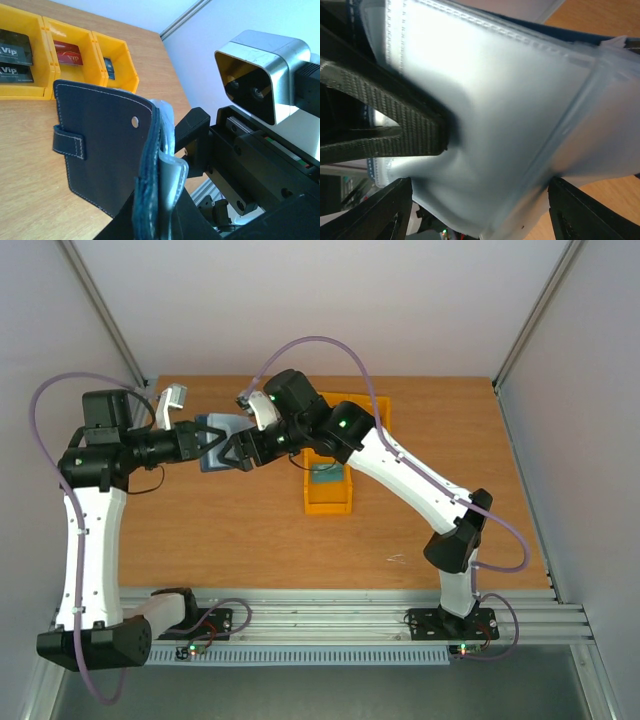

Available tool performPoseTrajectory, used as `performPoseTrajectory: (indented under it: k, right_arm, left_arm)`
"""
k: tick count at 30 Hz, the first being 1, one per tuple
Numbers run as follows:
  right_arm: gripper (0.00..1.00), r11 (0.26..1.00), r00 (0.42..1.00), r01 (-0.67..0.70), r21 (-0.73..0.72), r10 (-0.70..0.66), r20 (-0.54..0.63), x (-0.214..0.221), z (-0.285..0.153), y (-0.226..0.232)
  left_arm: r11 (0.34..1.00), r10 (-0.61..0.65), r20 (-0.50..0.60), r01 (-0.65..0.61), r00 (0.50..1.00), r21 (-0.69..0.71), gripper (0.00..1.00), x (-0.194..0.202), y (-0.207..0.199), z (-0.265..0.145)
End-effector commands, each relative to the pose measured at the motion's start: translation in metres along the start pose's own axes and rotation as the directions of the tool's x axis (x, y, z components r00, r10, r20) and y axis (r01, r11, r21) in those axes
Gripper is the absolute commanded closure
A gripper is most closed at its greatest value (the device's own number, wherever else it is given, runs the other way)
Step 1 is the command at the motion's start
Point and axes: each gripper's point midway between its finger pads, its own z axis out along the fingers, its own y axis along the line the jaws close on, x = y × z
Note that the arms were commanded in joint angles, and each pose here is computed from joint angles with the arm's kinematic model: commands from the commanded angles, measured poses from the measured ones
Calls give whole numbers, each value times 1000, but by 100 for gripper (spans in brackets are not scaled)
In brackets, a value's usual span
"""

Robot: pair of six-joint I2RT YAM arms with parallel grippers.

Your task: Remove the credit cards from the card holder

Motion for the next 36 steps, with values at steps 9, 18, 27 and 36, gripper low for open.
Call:
performPoseTrajectory:
  k: [9, 18, 27, 36]
  right_arm:
    - [52, 987, 999, 39, -155, -42, -14, -2, 13, 37]
    - [99, 997, 999, 21, -68, -23, -39, 4, 8, 16]
    - [99, 993, 997, 74, -95, -75, -5, 0, -22, 20]
    - [99, 961, 988, 146, -235, -127, 92, -6, -68, 41]
  left_arm:
    - [990, 36, 24, -39, 999, 132, 100, 0, -30, -5]
    - [986, -15, 4, 14, 1000, 168, 100, 0, -30, -2]
    - [980, -15, -6, 16, 1000, 198, 77, 1, -35, -2]
    - [967, -67, 42, 55, 997, 249, 49, -9, -44, -19]
